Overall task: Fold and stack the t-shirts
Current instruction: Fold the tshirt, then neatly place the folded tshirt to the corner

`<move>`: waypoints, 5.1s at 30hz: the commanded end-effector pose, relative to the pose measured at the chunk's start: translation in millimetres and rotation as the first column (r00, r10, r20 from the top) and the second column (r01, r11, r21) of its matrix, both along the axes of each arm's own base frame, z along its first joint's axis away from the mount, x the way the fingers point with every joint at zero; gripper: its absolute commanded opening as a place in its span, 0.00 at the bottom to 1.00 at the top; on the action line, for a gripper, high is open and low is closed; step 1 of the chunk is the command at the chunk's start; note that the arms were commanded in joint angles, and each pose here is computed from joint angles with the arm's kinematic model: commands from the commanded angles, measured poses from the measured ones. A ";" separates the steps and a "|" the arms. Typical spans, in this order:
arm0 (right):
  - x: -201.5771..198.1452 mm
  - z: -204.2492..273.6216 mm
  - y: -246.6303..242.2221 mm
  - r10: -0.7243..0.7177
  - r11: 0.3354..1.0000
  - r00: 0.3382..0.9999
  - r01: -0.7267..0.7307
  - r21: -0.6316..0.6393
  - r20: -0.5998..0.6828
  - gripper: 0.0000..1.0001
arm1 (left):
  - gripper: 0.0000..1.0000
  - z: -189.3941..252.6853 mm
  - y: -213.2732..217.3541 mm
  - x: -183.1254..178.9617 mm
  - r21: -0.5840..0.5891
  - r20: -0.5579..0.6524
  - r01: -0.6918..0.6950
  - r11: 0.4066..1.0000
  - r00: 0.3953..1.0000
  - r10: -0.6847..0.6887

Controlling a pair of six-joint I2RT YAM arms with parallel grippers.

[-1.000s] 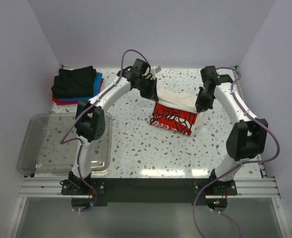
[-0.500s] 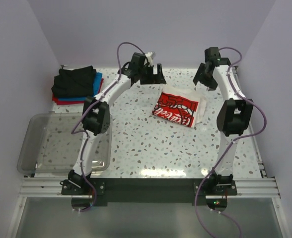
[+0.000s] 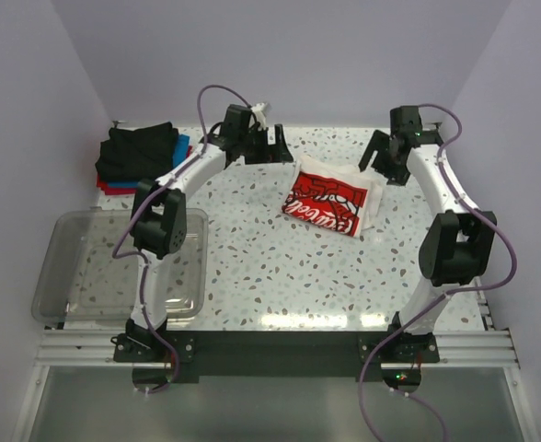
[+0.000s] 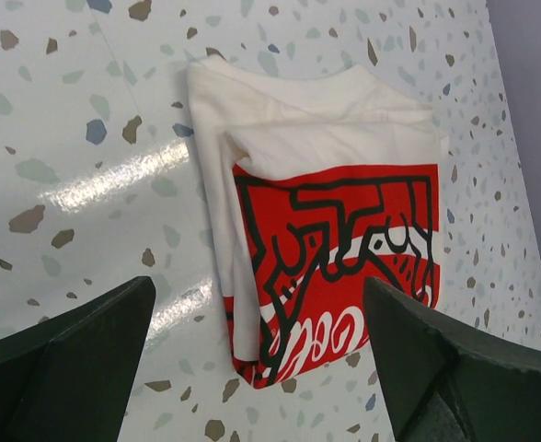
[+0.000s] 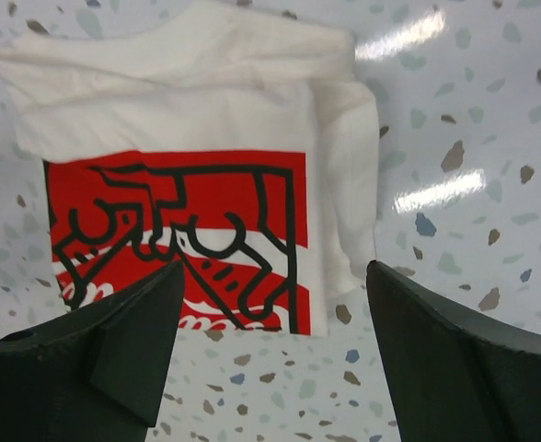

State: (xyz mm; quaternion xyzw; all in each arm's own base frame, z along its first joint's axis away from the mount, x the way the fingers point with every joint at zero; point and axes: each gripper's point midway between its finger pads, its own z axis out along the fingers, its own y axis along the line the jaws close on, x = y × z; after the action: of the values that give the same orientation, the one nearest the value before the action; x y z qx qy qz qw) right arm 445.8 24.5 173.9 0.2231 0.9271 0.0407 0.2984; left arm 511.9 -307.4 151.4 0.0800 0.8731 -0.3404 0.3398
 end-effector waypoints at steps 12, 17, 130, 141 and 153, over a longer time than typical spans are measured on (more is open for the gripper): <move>-47.3 -67.8 25.1 0.095 0.993 0.987 -0.084 0.086 -0.133 0.81 | 1.00 -1.4 -8.3 -17.3 -0.057 0.008 0.067 0.996 0.998 -0.067; -45.9 -82.8 19.3 0.071 0.997 0.980 -0.063 0.050 -0.185 0.80 | 1.00 -13.6 -5.5 -13.6 -0.040 -0.006 0.046 0.998 0.999 -0.047; -60.0 -89.2 87.5 0.404 0.900 0.912 -0.382 0.210 -0.072 0.91 | 0.00 35.5 49.2 0.9 0.336 0.173 -0.087 0.938 0.984 0.029; -60.0 -91.3 90.2 0.412 0.893 0.908 -0.387 0.231 -0.072 0.91 | 0.00 78.6 134.0 8.3 0.346 0.194 -0.131 0.929 0.979 0.066; -68.4 -91.2 90.9 0.426 0.885 0.902 -0.397 0.244 -0.078 0.91 | 0.00 113.5 213.7 5.8 0.355 0.240 -0.253 0.900 0.955 0.173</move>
State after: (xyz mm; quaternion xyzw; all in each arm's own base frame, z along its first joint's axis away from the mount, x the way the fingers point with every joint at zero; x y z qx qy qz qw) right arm 379.1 111.8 67.6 0.0722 0.9661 0.1732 0.1770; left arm 518.7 -115.1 191.5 0.0788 0.9212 -0.1135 0.3636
